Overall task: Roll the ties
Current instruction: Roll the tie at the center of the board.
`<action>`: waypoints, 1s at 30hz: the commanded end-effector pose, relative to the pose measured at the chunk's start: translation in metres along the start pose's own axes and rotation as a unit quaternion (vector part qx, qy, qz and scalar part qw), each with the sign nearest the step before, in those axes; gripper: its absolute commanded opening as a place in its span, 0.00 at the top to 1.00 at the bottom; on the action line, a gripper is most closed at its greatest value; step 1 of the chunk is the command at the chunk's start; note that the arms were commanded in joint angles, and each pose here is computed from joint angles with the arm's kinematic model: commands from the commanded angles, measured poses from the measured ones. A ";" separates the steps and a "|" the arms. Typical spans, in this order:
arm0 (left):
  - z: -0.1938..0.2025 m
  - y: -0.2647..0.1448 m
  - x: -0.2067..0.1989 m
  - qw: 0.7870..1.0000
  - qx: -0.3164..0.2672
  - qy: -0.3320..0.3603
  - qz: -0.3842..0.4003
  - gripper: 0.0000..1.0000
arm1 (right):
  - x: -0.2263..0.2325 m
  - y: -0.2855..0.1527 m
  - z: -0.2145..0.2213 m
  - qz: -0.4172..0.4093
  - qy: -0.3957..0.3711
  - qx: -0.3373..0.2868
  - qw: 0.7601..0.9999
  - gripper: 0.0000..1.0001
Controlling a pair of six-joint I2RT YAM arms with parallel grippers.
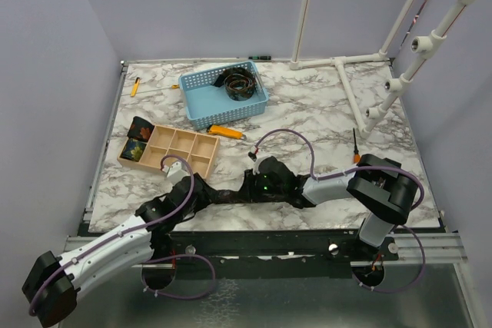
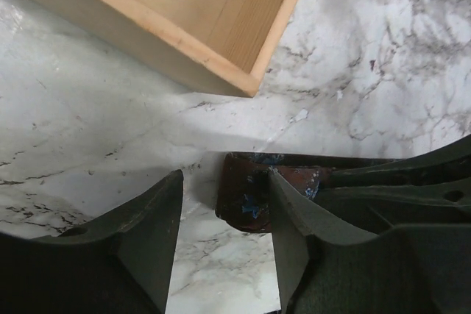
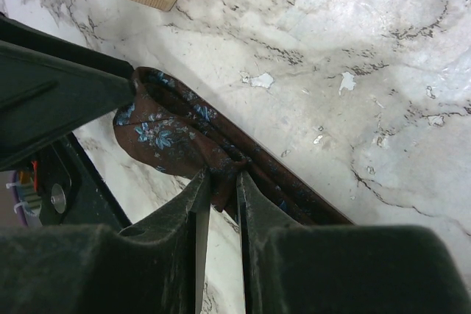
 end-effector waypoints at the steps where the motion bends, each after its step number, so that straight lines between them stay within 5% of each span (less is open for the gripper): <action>1: 0.007 0.004 -0.015 0.997 0.051 0.004 0.064 0.49 | -0.029 -0.008 0.029 0.049 0.005 0.056 0.997 0.78; 15: 0.021 0.004 -0.002 0.994 0.064 -0.035 0.084 0.36 | -0.028 -0.009 0.031 0.043 0.005 0.056 0.997 0.79; 22: 0.026 0.006 0.000 0.993 0.072 -0.029 0.088 0.45 | -0.027 -0.008 0.030 0.042 0.005 0.057 0.997 0.80; 30: 0.026 0.007 0.002 0.994 0.071 -0.019 0.081 0.80 | -0.028 -0.010 0.030 0.046 0.007 0.053 0.997 0.81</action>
Point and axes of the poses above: each gripper's point midway between its finger pads, its own y axis out along the fingers, its own x axis along the line the jaws close on, z = x × y, the point moved 5 cm from there along -y, back along the fingers, and after that the axes turned 7 degrees about y, right-handed, at the moved point
